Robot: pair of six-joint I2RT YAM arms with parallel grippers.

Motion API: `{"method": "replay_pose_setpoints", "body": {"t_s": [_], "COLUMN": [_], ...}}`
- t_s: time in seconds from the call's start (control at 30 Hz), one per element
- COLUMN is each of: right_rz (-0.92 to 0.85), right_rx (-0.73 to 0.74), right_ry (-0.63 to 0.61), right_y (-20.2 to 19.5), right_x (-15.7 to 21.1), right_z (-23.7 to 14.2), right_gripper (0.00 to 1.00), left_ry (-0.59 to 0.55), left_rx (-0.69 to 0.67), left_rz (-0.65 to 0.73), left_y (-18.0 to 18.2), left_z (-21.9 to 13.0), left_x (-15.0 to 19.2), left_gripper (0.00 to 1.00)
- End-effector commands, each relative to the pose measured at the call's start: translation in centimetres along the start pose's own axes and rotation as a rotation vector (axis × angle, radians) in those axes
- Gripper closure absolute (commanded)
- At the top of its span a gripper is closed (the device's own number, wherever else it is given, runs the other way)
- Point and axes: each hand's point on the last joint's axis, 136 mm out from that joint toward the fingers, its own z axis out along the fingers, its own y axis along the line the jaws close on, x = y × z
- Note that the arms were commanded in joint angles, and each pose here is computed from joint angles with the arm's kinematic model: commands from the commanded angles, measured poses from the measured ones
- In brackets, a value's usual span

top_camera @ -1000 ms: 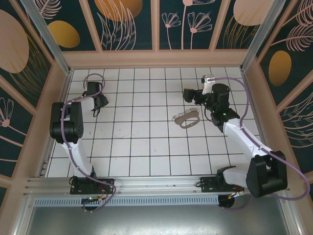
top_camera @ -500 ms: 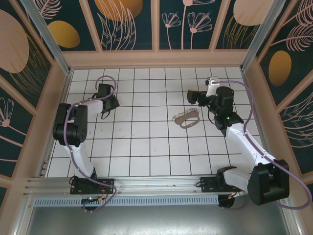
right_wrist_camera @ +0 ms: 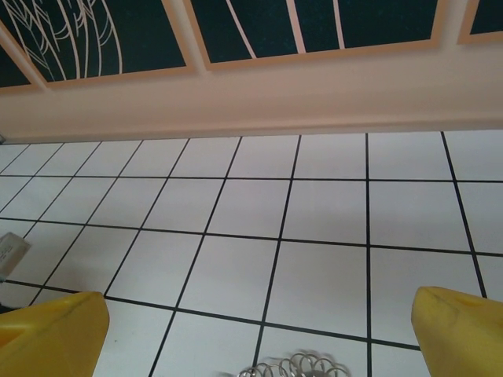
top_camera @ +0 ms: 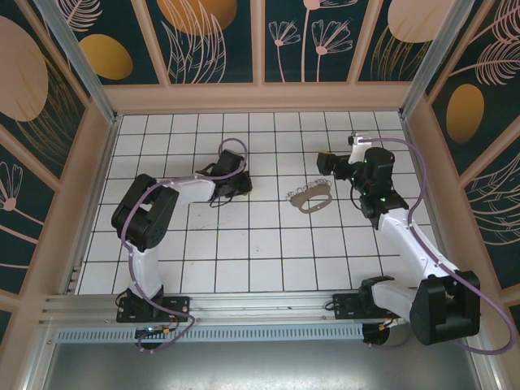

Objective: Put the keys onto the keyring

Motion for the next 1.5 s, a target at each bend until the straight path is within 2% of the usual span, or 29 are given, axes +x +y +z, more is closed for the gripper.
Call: {"method": "replay_pose_setpoints", "body": {"t_s": [0.0, 0.27, 0.33, 0.57, 0.67, 0.83, 1.03, 1.23, 1.47], "right_rz": [0.01, 0.043, 0.047, 0.065, 0.079, 0.082, 0.065, 0.033, 0.013], "right_rx": [0.007, 0.003, 0.004, -0.017, -0.029, -0.076, -0.046, 0.002, 0.035], "right_ry": [-0.003, 0.044, 0.058, 0.14, 0.178, 0.262, 0.381, 0.46, 0.51], "right_y": [-0.6, -1.4, -1.5, -1.3, -1.1, 0.2, 0.2, 0.5, 0.5], "right_x": [0.2, 1.7, 2.0, 4.2, 5.6, 7.2, 11.0, 13.6, 14.6], "right_z": [-0.4, 0.1, 0.3, 0.4, 0.4, 2.0, 3.2, 4.0, 5.7], "right_gripper": [0.01, 0.01, 0.01, 0.01, 0.01, 0.01, 0.01, 0.01, 0.01], "left_ry": [0.037, 0.028, 0.01, -0.071, -0.093, -0.189, -0.279, -0.287, -0.286], "left_rx": [0.081, 0.197, 0.195, 0.065, 0.026, 0.074, 0.041, 0.046, 0.078], "left_rz": [-0.026, 0.015, 0.034, 0.144, 0.16, 0.204, 0.249, 0.259, 0.285], "left_y": [-2.8, -6.0, -6.3, -5.1, -4.1, -4.6, -3.3, -2.2, -2.4], "left_z": [0.3, -3.3, -4.2, -7.2, -7.9, -11.3, -15.2, -15.1, -14.9], "left_x": [0.7, 0.3, -0.3, -2.3, -2.6, -3.1, -3.2, -2.8, -2.6], "left_gripper": [0.9, 0.84, 0.73, 0.19, 0.02, 0.01, 0.01, 0.01, 0.01]}}
